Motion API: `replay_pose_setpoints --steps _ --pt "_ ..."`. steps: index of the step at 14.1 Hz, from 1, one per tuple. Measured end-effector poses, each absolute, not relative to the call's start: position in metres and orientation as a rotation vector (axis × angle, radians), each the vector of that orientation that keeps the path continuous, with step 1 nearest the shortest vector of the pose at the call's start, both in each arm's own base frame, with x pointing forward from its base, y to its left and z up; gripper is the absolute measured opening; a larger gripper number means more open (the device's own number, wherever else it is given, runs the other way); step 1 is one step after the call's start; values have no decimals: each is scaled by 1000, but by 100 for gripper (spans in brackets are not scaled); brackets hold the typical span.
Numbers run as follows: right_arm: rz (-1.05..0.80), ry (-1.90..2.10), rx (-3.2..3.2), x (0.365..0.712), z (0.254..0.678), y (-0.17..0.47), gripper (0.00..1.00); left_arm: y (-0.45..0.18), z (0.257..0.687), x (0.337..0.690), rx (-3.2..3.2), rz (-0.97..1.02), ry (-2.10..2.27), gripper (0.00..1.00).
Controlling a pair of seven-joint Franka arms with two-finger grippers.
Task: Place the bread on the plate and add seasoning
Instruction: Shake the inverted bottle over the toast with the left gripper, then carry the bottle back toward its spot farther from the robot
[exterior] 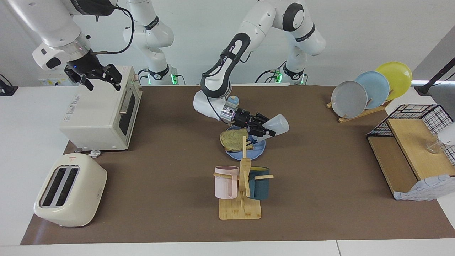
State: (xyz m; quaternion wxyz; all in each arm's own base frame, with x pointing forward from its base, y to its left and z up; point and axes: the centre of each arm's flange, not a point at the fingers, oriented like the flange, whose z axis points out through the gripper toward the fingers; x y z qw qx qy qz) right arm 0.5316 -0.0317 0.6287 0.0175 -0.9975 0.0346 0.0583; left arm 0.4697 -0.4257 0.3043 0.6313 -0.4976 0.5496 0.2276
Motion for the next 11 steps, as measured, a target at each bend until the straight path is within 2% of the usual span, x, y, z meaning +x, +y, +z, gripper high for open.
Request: replay_pose_setpoints --steps 5,11 --pt "181 108 -3099 532 629 -32 100 -381 300 507 -1193 577 1231 45" --pt "181 108 -3099 532 629 -32 100 -365 310 517 -1283 585 1236 45"
